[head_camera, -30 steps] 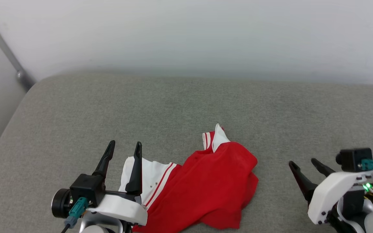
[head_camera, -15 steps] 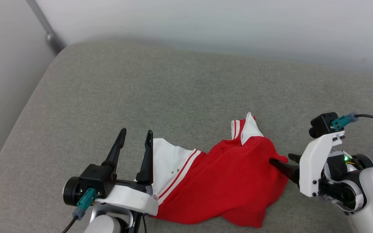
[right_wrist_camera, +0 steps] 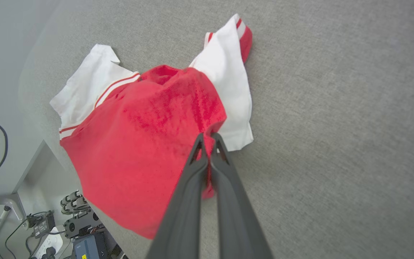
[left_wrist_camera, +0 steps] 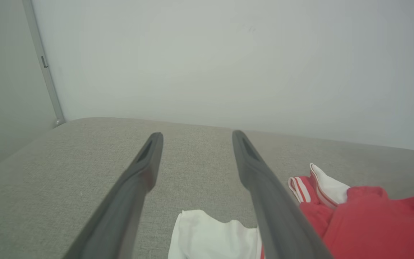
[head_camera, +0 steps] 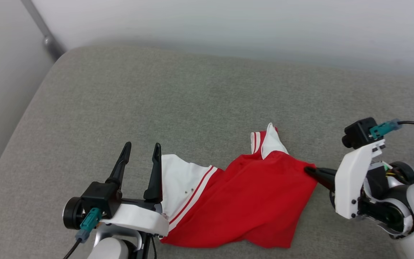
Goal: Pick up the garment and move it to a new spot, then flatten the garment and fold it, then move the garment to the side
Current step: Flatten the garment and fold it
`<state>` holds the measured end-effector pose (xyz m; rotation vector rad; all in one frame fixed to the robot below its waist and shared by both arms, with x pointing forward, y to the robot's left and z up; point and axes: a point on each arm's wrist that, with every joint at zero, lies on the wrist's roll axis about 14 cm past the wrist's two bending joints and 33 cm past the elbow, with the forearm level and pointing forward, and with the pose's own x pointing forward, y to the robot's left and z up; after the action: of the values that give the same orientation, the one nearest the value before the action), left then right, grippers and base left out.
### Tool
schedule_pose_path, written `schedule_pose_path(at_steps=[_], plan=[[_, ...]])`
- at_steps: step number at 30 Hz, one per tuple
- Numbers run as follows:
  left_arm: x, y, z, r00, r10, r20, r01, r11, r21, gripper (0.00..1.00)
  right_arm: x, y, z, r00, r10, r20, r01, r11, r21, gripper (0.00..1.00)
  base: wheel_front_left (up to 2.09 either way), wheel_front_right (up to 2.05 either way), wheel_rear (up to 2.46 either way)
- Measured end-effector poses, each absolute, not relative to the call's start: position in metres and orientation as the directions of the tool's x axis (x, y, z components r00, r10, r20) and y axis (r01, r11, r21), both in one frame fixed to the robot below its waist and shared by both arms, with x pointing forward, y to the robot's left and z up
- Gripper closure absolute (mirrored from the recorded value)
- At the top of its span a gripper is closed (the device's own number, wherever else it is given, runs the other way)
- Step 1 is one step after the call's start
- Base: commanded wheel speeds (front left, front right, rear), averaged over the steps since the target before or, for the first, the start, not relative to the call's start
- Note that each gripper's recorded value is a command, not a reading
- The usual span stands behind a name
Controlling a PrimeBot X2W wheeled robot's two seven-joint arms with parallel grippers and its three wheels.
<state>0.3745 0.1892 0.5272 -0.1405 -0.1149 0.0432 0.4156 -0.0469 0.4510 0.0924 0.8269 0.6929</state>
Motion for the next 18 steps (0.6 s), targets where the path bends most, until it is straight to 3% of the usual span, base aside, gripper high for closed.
schedule_pose_path(at_steps=[5,10,17,18], plan=[[0.374,0.186,0.529,0.992,0.031,0.120,-0.015,0.991,-0.131,0.00,0.413,-0.080,0.473,0.592,0.550,-0.589,-0.497,0.825,0.271,1.00,0.00,0.00,0.00],[0.376,0.175,0.530,0.992,-0.004,0.124,0.021,0.991,-0.130,0.00,0.377,-0.132,0.456,0.655,0.428,-0.622,-0.341,0.903,0.262,1.00,0.00,0.00,0.00],[0.381,0.165,0.532,0.991,-0.041,0.128,0.057,0.991,-0.124,0.00,0.279,-0.147,0.387,0.528,0.349,-0.774,-0.098,0.931,0.353,1.00,0.00,0.00,0.00],[0.382,0.164,0.532,0.991,-0.044,0.127,0.059,0.991,-0.121,0.00,0.272,-0.146,0.381,0.521,0.346,-0.780,-0.072,0.929,0.363,0.75,0.00,0.00,0.00]])
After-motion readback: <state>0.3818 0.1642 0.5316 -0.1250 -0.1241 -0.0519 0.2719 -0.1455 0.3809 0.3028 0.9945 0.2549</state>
